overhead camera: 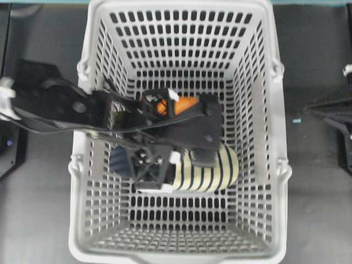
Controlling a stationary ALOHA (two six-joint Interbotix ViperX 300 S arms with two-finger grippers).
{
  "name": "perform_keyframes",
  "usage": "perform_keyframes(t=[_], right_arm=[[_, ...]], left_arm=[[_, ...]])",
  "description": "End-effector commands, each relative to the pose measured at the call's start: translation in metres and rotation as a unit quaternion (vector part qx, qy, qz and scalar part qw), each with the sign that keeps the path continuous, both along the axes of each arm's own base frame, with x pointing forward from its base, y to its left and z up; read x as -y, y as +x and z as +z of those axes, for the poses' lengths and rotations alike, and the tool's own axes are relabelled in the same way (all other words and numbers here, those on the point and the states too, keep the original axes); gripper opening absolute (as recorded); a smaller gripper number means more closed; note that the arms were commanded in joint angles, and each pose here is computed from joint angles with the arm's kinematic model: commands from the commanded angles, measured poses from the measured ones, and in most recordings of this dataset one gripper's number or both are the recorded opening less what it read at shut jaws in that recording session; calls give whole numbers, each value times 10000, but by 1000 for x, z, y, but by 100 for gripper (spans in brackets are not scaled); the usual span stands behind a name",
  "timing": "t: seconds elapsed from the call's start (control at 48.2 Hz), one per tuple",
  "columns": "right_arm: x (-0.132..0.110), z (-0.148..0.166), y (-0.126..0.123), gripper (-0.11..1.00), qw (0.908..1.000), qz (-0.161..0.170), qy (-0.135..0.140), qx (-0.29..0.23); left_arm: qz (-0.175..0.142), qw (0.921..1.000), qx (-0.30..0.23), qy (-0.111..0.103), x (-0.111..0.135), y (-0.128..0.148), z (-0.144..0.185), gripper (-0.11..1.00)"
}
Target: Pick up the slipper from the shopping basket with the left arm.
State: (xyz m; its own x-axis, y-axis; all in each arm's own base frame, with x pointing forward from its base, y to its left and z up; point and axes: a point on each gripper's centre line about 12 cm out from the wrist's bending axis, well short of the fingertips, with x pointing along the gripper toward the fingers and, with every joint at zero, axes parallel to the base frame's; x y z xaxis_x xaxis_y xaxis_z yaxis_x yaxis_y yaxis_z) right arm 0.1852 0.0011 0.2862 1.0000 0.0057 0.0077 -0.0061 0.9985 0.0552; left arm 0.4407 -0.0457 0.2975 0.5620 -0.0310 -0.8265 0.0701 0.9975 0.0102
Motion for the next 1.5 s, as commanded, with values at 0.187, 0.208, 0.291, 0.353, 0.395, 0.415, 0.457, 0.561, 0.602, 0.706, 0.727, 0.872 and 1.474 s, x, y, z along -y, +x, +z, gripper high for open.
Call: perform_keyframes(t=[0.187,0.208,0.291,0.353,0.395,0.415,0.457,0.561,0.602,0.706,0.727,0.872,1.474], right_arm=[[-3,0,-2,1,10000,83,16,30],[-3,0,-2,1,10000,83,16,30],[-3,-3,-2,1,10000,83,15,0],[-4,-4,-2,1,9999,113,23,-16],[-5,-4,-2,1,9999,136,23,-16],[-5,-5,-2,1,9999,143,22,-23],[-6,-4,-2,1,9999,160,15,-16],[-6,-6,-2,1,9998,174,22,-31],[-7,-6,-2,1,9998,182,22,-39],[-7,-7,-3,1,9998,197,22,-47],[-7,-7,-3,1,9998,197,29,-39],[-7,-8,-3,1,9998,196,37,-55],[-8,-7,-4,1,9997,225,45,-24]], left_arm=[[84,9998,-179,-63,10,21,2,62],[110,9997,-218,-79,11,22,0,68],[109,9992,-386,-77,15,26,-10,86],[98,9984,-546,-59,19,28,-19,91],[91,9981,-614,-52,20,29,-23,90],[92,9977,-667,-43,20,29,-27,90],[93,9974,-720,-35,20,28,-31,90],[102,9961,-871,-8,18,27,-45,90],[104,9955,-938,8,17,26,-52,90],[162,9941,-1074,19,14,25,-63,90],[171,9939,-1090,13,13,25,-64,90],[181,9929,-1172,38,11,23,-70,81],[129,9946,-1033,42,18,22,40,6]])
